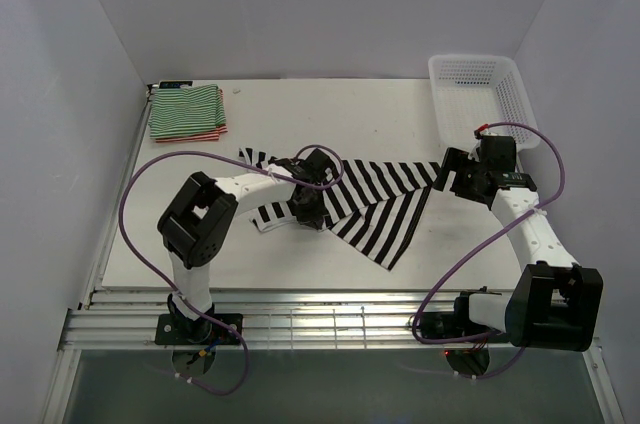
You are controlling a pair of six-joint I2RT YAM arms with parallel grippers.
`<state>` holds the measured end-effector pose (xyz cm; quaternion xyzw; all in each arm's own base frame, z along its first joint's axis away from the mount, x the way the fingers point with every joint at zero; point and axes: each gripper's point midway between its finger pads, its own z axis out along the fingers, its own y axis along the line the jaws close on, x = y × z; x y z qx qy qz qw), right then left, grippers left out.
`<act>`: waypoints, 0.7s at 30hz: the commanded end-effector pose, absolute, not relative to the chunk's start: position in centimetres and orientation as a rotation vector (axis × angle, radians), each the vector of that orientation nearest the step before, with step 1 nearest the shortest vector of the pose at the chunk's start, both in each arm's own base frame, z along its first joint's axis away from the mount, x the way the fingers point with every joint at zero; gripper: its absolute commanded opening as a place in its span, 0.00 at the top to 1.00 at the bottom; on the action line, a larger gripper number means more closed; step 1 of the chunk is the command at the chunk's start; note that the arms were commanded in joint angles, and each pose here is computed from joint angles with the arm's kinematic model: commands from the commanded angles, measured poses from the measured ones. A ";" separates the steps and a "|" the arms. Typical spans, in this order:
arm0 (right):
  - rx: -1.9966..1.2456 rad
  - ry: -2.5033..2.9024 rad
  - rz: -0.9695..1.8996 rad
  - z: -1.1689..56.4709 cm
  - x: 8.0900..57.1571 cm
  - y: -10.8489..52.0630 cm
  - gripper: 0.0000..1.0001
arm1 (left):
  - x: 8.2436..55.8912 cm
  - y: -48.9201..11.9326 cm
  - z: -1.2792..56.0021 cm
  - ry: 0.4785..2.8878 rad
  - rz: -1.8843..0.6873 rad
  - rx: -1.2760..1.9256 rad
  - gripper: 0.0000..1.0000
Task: Fold and stack the tank tops
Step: Flatten the tank top out
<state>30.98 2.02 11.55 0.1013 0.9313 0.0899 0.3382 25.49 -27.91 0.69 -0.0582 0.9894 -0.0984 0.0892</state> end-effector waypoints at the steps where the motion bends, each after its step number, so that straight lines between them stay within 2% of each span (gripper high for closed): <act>1: 0.251 2.398 0.222 11.7 31.4 1.7 0.10 | 20.8 -22.2 -6.5 3.114 0.102 -0.118 1.00; 8: 0.217 2.419 0.254 11.1 31.6 2.2 0.10 | 20.6 -22.0 -4.4 3.082 0.062 -0.150 1.00; 15: 0.200 2.391 0.252 10.7 33.5 2.1 0.10 | 22.2 -25.0 0.5 3.014 -0.182 -0.157 1.00; 21: 0.260 2.402 0.196 9.2 36.4 1.1 0.10 | 23.5 -25.9 4.1 2.929 -0.292 -0.169 1.00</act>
